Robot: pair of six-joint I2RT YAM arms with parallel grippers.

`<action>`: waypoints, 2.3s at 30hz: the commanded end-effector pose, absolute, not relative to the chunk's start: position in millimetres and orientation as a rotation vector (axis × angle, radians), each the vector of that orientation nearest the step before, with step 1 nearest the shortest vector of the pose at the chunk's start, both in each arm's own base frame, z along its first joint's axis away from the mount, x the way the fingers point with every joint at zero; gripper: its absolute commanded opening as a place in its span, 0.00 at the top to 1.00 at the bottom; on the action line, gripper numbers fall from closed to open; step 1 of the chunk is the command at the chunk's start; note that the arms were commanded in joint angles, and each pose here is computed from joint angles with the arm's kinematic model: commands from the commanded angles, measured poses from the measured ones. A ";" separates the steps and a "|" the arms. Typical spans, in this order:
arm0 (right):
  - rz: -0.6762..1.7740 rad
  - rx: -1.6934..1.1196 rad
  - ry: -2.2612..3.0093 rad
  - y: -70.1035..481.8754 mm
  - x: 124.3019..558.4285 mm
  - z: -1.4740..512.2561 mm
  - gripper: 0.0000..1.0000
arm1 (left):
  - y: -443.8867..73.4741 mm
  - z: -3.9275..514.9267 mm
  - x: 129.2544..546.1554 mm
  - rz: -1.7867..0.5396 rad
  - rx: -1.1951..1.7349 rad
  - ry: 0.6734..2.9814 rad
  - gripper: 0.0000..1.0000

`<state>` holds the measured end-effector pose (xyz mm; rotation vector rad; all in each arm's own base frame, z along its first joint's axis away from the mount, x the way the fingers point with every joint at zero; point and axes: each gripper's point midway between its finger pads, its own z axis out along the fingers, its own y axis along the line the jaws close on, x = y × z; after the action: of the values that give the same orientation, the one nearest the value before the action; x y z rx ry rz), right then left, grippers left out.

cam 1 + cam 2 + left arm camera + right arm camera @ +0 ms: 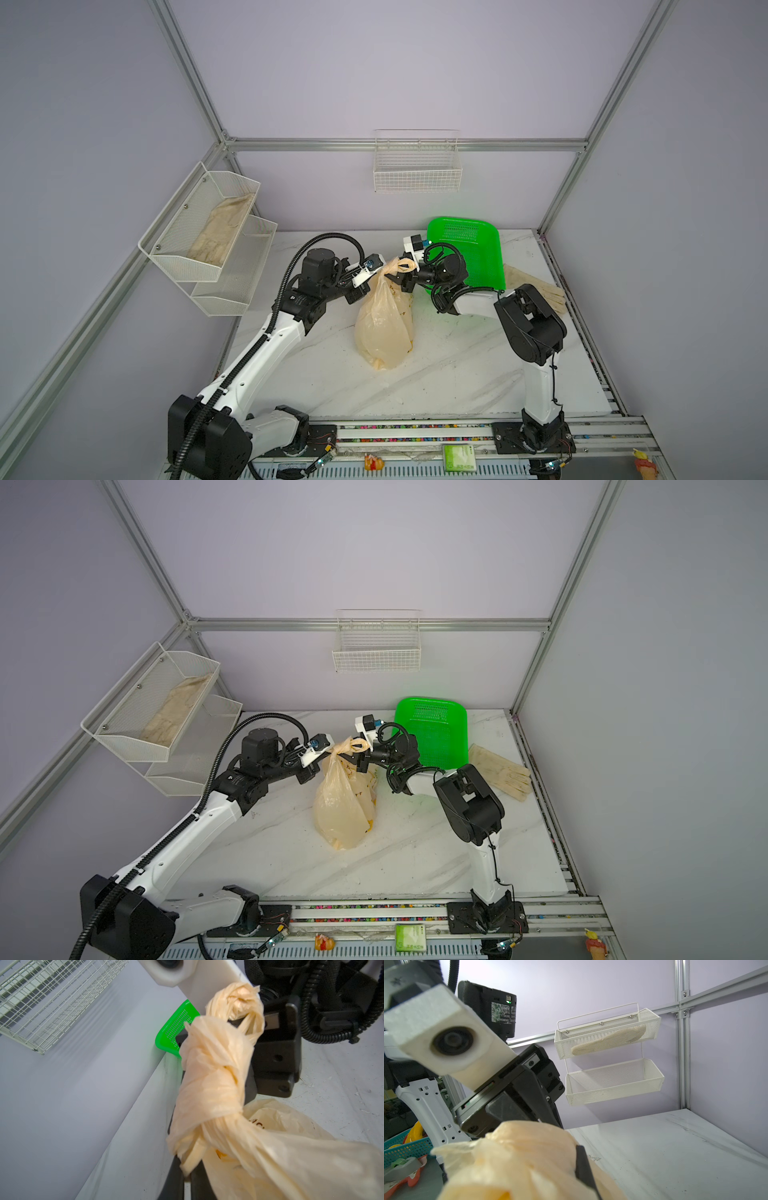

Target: Place the fake fruits into the plastic bag and tie a complex knot

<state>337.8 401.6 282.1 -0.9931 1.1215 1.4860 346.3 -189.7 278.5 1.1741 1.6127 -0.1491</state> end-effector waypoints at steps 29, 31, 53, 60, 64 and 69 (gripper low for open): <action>1.441 -1.003 1.085 404.6 337.7 299.8 1.00 | -192.3 339.4 342.8 -0.106 1.185 1.485 1.00; 1.433 -1.005 1.090 404.0 337.9 298.5 1.00 | -189.8 340.2 345.2 -0.099 1.157 1.501 1.00; 1.202 -0.969 1.226 370.8 361.8 288.2 0.60 | -169.4 330.1 349.6 -0.061 1.035 1.667 1.00; 0.993 -0.945 1.381 337.8 370.0 276.8 0.39 | -170.8 329.6 348.2 -0.072 1.033 1.661 1.00; 0.872 -0.976 1.453 325.5 368.1 279.0 0.33 | -173.7 326.1 346.6 -0.072 1.062 1.638 1.00; 0.984 -1.040 1.487 336.3 360.3 286.5 0.25 | -176.1 325.8 346.8 -0.076 1.072 1.617 1.00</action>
<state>367.4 331.5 297.3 -0.9683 1.4281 0.9456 345.5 -170.2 276.4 1.1032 1.7566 -0.0870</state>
